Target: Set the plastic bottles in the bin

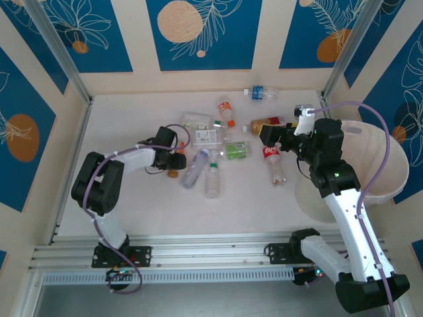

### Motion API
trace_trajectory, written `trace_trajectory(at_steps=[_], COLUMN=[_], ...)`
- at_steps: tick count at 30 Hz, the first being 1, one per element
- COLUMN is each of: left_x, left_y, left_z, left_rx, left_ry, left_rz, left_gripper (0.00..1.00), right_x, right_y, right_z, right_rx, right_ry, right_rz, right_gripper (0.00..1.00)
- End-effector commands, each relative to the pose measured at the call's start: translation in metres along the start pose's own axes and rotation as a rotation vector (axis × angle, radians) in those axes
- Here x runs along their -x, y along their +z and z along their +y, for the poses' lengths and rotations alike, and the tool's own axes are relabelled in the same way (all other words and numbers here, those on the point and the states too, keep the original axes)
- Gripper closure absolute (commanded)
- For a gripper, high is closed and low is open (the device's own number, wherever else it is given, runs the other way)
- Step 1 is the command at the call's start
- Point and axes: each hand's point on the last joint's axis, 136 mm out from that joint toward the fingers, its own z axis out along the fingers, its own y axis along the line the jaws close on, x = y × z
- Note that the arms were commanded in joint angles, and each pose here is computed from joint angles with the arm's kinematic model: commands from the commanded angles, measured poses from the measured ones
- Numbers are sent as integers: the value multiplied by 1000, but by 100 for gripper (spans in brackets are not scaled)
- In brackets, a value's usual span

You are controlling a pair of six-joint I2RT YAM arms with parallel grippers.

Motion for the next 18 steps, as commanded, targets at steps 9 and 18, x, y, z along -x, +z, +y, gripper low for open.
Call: trace_trajectory(at_steps=[9,18], left_x=[26,51], left_y=[-42,-120], left_z=[-21,-90], left_rx=[-86,-343], left_ry=[85,215], left_rz=[-147,-351], left_gripper=[76,100], right_x=[3,-2], right_y=[1,-1], right_z=[7,13], right_rx=[19,37], right_ry=[9,83], right_rz=[-3,21], right_gripper=[0,0])
